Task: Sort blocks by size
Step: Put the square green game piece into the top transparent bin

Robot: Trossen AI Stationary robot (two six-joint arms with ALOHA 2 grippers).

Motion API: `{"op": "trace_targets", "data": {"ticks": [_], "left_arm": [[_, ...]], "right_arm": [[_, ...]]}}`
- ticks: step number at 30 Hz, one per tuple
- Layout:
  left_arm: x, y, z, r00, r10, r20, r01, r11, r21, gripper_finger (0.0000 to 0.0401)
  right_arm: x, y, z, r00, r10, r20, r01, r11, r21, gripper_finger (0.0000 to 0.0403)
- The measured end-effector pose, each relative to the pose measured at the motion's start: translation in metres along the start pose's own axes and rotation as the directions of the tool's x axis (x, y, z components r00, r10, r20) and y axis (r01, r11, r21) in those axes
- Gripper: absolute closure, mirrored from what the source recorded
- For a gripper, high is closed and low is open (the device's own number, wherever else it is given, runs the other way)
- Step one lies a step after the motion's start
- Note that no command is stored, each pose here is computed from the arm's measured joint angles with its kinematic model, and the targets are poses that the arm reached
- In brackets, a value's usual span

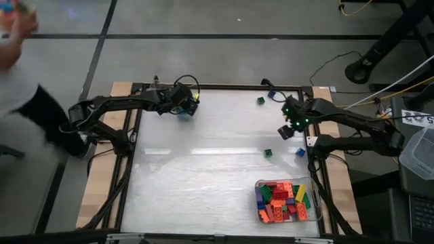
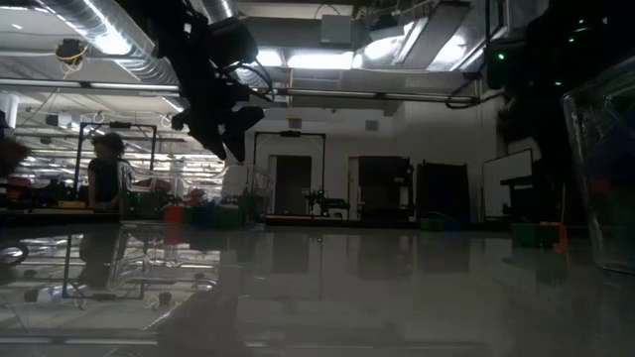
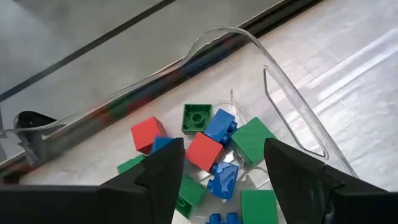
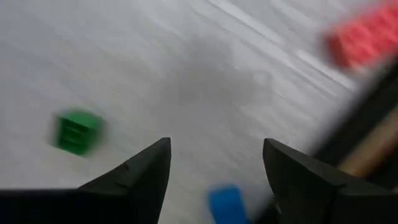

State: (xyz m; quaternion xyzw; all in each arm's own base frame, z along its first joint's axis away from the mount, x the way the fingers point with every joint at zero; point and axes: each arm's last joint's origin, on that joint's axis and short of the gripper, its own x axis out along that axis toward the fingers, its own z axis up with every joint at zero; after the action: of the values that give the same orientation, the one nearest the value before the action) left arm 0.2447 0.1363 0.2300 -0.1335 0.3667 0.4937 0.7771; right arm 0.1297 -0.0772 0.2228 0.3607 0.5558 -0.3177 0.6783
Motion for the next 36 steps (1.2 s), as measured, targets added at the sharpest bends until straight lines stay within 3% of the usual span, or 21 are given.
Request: {"op": "trace_targets", "data": {"ticks": [3, 12, 16, 22, 29, 33, 36], "left_arm": [[0.0, 0.0, 0.0, 1.0, 0.0, 0.0, 0.0, 1.0, -0.01, 0.0193], [0.0, 0.0, 0.0, 1.0, 0.0, 0.0, 0.0, 1.0, -0.02, 0.0192], [0.0, 0.0, 0.0, 1.0, 0.0, 0.0, 0.0, 1.0, -0.02, 0.0191], [0.0, 0.0, 0.0, 1.0, 0.0, 0.001, 0.0, 1.0, -0.023, 0.0191], [0.0, -0.001, 0.0, 0.999, -0.038, -0.014, 0.038, 0.999, -0.025, 0.0191], [0.0, -0.002, 0.0, 0.998, -0.054, -0.019, 0.054, 0.998, -0.024, 0.0191], [0.0, -0.002, 0.0, 0.998, -0.057, -0.021, 0.057, 0.998, -0.024, 0.0191]], "right_arm": [[0.0, -0.005, -0.008, 0.995, -0.07, -0.075, 0.07, 0.998, 0.004, 0.015], [0.003, 0.015, -0.021, 0.992, -0.037, -0.117, 0.023, 0.993, -0.118, 0.015], [0.015, 0.034, -0.028, 0.998, 0.035, -0.054, -0.045, 0.979, -0.199, 0.015], [0.034, 0.065, -0.04, 0.977, 0.199, 0.08, -0.156, 0.915, -0.371, 0.015], [0.052, 0.089, -0.047, 0.968, 0.139, 0.21, -0.048, 0.92, -0.388, 0.015], [0.066, 0.099, -0.052, 0.978, 0.104, 0.178, -0.013, 0.894, -0.449, 0.015], [0.075, 0.102, -0.057, 0.986, 0.069, 0.153, 0.022, 0.849, -0.527, 0.015]]}}
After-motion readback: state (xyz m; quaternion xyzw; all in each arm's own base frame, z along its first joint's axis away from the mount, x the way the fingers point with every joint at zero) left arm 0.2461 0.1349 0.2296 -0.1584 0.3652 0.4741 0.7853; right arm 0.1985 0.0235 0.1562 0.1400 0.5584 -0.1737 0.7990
